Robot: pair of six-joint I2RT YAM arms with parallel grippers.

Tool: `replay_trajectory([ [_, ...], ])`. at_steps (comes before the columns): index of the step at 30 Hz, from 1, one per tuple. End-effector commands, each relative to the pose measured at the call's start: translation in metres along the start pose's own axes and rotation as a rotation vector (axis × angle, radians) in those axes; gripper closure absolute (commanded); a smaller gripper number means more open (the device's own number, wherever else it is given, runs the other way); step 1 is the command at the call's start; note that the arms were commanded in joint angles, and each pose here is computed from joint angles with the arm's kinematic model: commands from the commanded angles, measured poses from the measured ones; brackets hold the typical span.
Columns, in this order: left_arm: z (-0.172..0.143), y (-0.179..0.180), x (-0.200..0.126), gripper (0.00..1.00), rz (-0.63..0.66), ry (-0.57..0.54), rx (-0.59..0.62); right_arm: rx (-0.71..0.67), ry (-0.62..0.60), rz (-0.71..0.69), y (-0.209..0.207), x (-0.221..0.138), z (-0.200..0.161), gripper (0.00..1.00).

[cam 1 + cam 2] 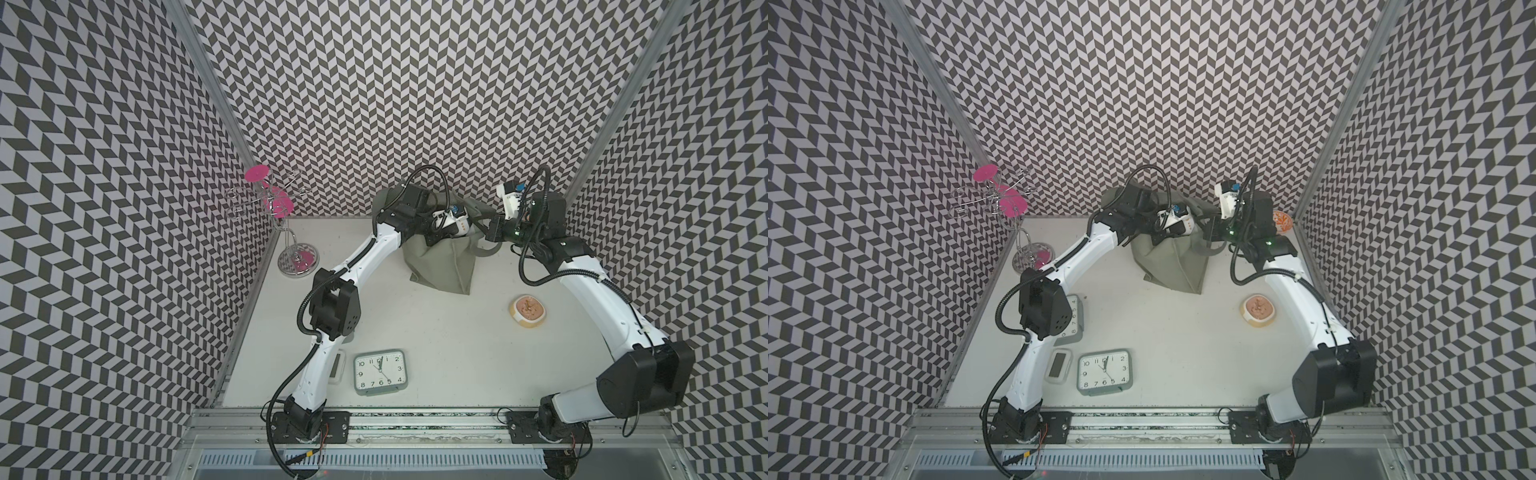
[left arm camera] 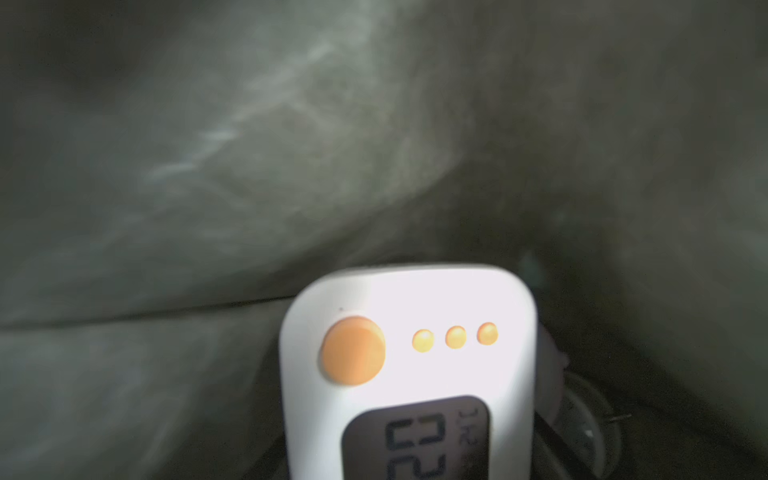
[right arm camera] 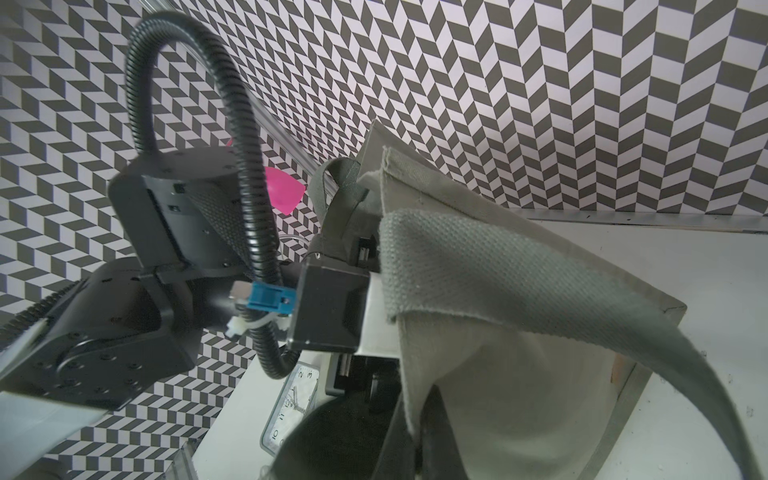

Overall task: Put the alarm clock into the canvas bag
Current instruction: Place the alarm at the canvas bag, then move the alarm to the center of the board.

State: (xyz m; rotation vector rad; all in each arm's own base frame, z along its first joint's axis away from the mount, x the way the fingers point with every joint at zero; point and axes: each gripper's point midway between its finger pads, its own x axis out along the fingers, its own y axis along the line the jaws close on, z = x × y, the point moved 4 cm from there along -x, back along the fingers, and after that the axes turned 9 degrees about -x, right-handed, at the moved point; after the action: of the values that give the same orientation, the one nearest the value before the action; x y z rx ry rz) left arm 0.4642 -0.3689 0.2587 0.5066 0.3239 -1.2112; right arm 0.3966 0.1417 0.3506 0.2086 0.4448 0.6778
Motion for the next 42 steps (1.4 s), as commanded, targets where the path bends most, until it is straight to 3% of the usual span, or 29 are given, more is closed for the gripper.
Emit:
replay_trajectory([
  [1,-0.009,0.01,-0.01,0.18,-0.012,-0.003,-0.091,-0.151,-0.23,0.044,0.026,-0.025,0.066,1.0],
  [6,0.022,0.023,-0.056,0.02,0.0,-0.164,-0.147,-0.145,-0.228,0.012,0.021,-0.023,0.067,1.0],
  [12,0.052,0.021,-0.105,0.01,0.064,-0.246,-0.218,-0.145,-0.229,-0.039,0.013,-0.021,0.064,1.0],
  [17,0.065,0.002,-0.167,0.03,0.198,-0.385,-0.391,-0.157,-0.214,-0.062,0.005,-0.018,0.053,1.0],
  [21,0.054,-0.019,-0.207,0.03,0.306,-0.425,-0.565,-0.159,-0.205,-0.062,0.0,-0.017,0.047,1.0],
  [24,0.044,-0.038,-0.231,0.03,0.361,-0.357,-0.626,-0.154,-0.206,-0.043,-0.002,-0.017,0.043,1.0],
  [27,0.013,-0.049,-0.252,0.02,0.498,-0.252,-0.753,-0.147,-0.217,-0.028,-0.004,-0.02,0.044,1.0],
  [33,-0.087,-0.075,-0.279,0.01,0.785,0.001,-1.025,-0.149,-0.223,-0.008,-0.001,-0.022,0.046,1.0],
  [37,-0.132,-0.092,-0.28,0.01,0.815,0.097,-1.186,-0.146,-0.22,0.005,0.001,-0.023,0.044,1.0],
  [42,-0.165,-0.12,-0.271,0.01,0.782,0.2,-1.292,-0.148,-0.223,0.006,0.002,-0.025,0.044,1.0],
])
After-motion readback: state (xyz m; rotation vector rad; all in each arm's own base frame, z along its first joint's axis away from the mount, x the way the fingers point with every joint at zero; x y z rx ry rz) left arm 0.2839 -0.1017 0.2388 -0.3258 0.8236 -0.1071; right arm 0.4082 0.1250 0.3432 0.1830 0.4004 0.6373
